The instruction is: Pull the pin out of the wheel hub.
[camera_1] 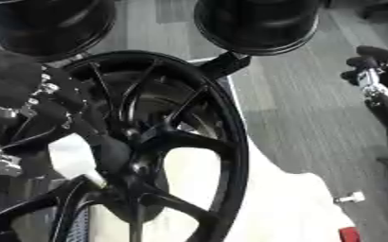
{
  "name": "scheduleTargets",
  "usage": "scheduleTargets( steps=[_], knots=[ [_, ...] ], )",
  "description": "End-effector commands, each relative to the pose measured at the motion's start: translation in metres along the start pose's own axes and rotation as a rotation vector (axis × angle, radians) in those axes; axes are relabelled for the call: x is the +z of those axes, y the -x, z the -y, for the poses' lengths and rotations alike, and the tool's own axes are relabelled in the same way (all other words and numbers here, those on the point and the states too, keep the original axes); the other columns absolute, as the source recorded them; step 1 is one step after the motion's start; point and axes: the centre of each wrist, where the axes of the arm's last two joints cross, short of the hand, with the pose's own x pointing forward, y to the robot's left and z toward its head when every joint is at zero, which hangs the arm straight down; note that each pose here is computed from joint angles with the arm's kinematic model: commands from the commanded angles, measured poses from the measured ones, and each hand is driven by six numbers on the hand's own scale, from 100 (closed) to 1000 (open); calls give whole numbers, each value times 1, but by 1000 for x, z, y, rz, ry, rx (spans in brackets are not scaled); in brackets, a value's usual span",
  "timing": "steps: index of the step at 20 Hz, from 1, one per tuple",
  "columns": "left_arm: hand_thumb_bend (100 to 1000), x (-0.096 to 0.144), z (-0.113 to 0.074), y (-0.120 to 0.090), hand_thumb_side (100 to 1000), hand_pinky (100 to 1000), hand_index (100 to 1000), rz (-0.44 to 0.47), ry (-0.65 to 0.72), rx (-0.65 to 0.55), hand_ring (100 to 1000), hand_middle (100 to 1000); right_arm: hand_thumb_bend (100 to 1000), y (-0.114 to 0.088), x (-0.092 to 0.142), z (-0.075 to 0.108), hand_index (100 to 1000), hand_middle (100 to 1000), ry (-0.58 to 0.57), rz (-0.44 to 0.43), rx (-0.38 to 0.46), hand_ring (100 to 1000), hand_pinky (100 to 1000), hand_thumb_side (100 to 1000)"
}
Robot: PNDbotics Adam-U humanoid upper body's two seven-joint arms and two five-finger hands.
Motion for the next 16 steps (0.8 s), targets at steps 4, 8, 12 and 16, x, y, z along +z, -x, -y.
scheduleTargets(
  steps=[4,8,12,16],
  knots=[
    [304,5,4,10,194,871,886,57,173,-103,846,804,100,-8,-3,3,811,700,-7,27,10,703,804,563],
    [307,3,12,19,216,869,885,45,192,-86,844,802,100,-8,-3,3,811,700,-7,29,8,703,804,563],
    [307,0,17,27,208,868,883,37,205,-78,844,802,100,-8,-3,2,812,700,-7,31,4,703,804,563],
    [301,-1,24,32,199,865,878,33,221,-71,841,797,100,-9,-3,2,812,701,-7,32,1,703,804,564]
  ],
)
